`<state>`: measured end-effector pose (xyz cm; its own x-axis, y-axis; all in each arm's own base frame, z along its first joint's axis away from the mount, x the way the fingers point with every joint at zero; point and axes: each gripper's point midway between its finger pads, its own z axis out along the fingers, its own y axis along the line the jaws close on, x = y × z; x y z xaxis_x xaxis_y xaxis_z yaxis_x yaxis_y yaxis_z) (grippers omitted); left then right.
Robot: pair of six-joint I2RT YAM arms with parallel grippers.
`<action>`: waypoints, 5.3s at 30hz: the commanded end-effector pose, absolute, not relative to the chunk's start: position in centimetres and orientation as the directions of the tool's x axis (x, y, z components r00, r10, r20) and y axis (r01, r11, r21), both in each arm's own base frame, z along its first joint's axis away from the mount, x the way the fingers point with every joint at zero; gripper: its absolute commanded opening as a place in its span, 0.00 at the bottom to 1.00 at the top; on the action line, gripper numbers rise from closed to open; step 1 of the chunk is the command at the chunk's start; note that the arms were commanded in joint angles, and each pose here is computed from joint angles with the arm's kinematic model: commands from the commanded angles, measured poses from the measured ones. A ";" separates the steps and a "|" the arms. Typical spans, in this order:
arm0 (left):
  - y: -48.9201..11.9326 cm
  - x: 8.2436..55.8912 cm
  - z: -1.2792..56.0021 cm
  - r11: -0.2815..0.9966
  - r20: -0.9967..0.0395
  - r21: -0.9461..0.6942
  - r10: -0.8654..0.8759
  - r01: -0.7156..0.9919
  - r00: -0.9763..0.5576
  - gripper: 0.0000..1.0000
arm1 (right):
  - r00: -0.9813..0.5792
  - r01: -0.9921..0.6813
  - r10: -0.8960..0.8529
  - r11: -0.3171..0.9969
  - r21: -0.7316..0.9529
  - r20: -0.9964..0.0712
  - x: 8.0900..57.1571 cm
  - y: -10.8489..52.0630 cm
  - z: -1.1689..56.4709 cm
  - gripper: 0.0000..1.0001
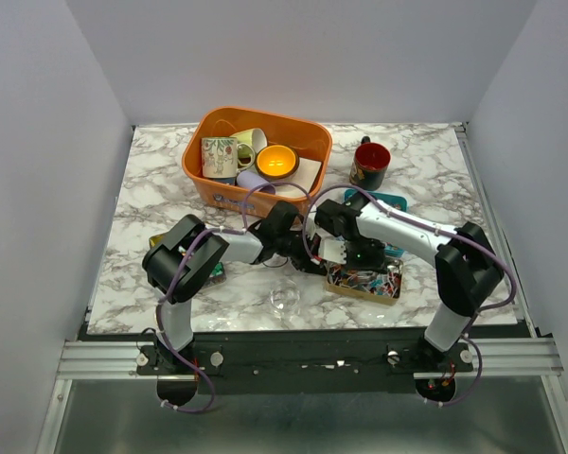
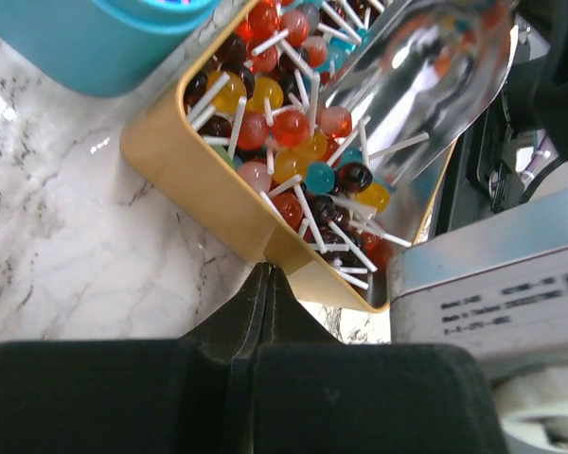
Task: Pack the candies
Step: Scoop the fake candies from the storage box, then place the fake candies in the packing bottle.
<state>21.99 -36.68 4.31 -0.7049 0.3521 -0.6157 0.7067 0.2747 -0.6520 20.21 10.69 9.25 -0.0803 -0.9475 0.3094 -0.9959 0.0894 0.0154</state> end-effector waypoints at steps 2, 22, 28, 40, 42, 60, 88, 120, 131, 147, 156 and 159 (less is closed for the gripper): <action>-37.1 22.7 5.2 0.259 -0.570 -0.728 0.286 0.635 -0.770 0.00 | -0.152 -0.988 -0.980 0.151 -0.014 0.126 20.5 13.7 7.5 0.01; -34.9 24.9 4.3 0.363 -0.512 -0.734 0.257 0.573 -0.819 0.00 | -0.161 -0.984 -0.984 0.166 -0.065 -0.071 21.1 15.4 3.0 0.01; -32.3 26.5 5.4 0.430 -0.519 -0.700 0.242 0.570 -0.820 0.00 | -0.161 -0.981 -0.973 0.177 -0.082 -0.165 22.3 17.1 2.8 0.01; -29.4 26.3 7.7 0.450 -0.545 -0.648 0.289 0.614 -0.787 0.00 | -0.142 -0.975 -0.959 0.178 -0.130 -0.243 24.3 17.0 1.8 0.01; -29.6 25.9 7.8 0.428 -0.543 -0.659 0.297 0.618 -0.785 0.00 | -0.138 -0.976 -0.957 0.175 -0.130 -0.255 24.3 16.9 1.9 0.01; -29.5 24.0 10.5 0.313 -0.615 -0.623 0.369 0.717 -0.696 0.24 | -0.100 -0.973 -0.940 0.160 -0.164 -0.326 22.6 15.7 3.6 0.01; -24.5 26.5 17.5 0.428 -0.793 -0.371 0.316 0.824 -0.521 0.47 | -0.065 -0.948 -0.877 0.204 -0.246 -0.476 21.6 14.0 6.9 0.01; -11.2 29.9 16.9 0.829 -0.828 -0.283 0.042 0.483 -0.559 0.45 | 0.324 -0.935 -0.934 -0.292 -0.199 -0.150 20.8 18.5 15.9 0.01; -9.9 29.8 17.6 0.861 -0.851 -0.270 -0.004 0.431 -0.526 0.45 | 0.407 -0.903 -0.913 -0.403 -0.148 0.005 19.7 21.0 15.0 0.01; -9.2 29.2 18.9 0.877 -0.885 -0.257 -0.045 0.406 -0.463 0.48 | 0.414 -0.896 -0.876 -0.441 -0.060 0.248 19.3 21.9 13.8 0.01; -9.2 29.1 19.1 0.875 -0.890 -0.265 -0.060 0.406 -0.452 0.49 | 0.428 -0.876 -0.835 -0.478 -0.070 0.346 19.6 21.6 14.6 0.01; -9.2 29.1 19.3 0.875 -0.892 -0.267 -0.065 0.404 -0.448 0.49 | 0.443 -0.863 -0.818 -0.499 -0.071 0.365 19.7 21.4 14.5 0.01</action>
